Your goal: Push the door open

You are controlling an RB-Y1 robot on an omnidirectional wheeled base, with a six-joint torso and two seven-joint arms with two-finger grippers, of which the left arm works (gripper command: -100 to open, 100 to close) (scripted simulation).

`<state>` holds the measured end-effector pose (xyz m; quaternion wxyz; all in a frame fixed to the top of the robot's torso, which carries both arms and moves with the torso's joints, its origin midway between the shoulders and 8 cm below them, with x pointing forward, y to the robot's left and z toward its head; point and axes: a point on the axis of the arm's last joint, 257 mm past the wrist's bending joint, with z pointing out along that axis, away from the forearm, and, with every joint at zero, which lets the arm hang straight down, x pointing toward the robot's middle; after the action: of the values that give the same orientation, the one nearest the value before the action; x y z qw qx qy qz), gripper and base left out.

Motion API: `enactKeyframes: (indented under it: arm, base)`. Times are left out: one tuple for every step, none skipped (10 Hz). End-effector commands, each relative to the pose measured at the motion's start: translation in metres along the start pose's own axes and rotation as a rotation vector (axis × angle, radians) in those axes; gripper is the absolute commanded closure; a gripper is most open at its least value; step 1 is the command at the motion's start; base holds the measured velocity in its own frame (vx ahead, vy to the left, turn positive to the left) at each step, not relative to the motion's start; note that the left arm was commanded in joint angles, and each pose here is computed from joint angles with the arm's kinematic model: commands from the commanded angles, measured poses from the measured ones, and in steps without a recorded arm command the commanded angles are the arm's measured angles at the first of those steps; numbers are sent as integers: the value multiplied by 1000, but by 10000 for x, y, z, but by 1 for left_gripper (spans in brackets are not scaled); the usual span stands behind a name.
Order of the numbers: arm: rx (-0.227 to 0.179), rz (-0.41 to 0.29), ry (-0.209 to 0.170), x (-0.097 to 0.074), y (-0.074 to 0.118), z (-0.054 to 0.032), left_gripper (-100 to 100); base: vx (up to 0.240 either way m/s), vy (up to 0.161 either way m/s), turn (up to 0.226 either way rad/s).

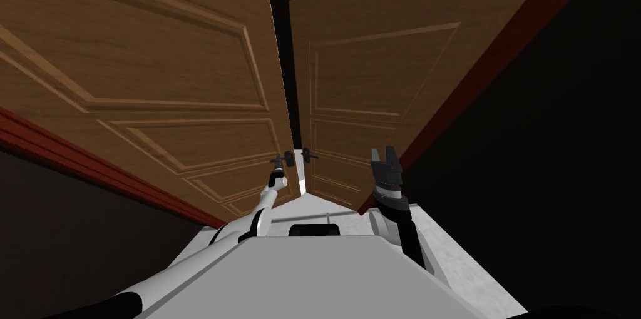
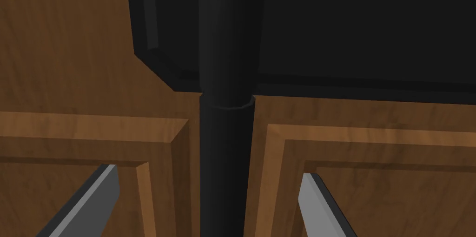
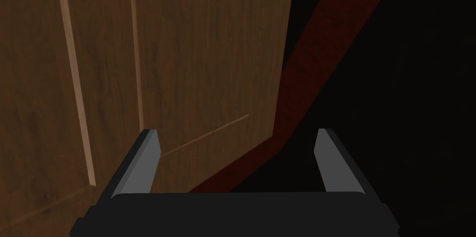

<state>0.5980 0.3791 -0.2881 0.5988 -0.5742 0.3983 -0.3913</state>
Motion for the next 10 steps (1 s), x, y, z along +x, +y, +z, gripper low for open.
enactKeyframes:
  arm:
    - [-5,-7,3,47,35,-30,-100]
    - [-4,-4,2,26,26,-14,-100]
    - [-4,-4,2,26,26,-14,100]
    - [-4,-4,2,26,26,-14,100]
    - [-4,-4,2,26,26,-14,100]
    - [-4,-4,2,26,26,-14,100]
    - [-4,-4,2,26,26,-14,100]
    - [-4,-4,2,26,26,-14,100]
    - [15,-2,-40,-138,-26,10,100]
    - [28,-1,-67,-240,-70,26,100]
  base:
    - [183,25,-42]
    - [79,9,-6]
    - [-14,-3,12]
    - [-28,-4,-7]
    - [-24,-2,-9]
    - [-14,-1,-3]
    - [-6,-1,0]
    - [0,0,0]
    - [18,44,-148]
    - [53,137,-213]
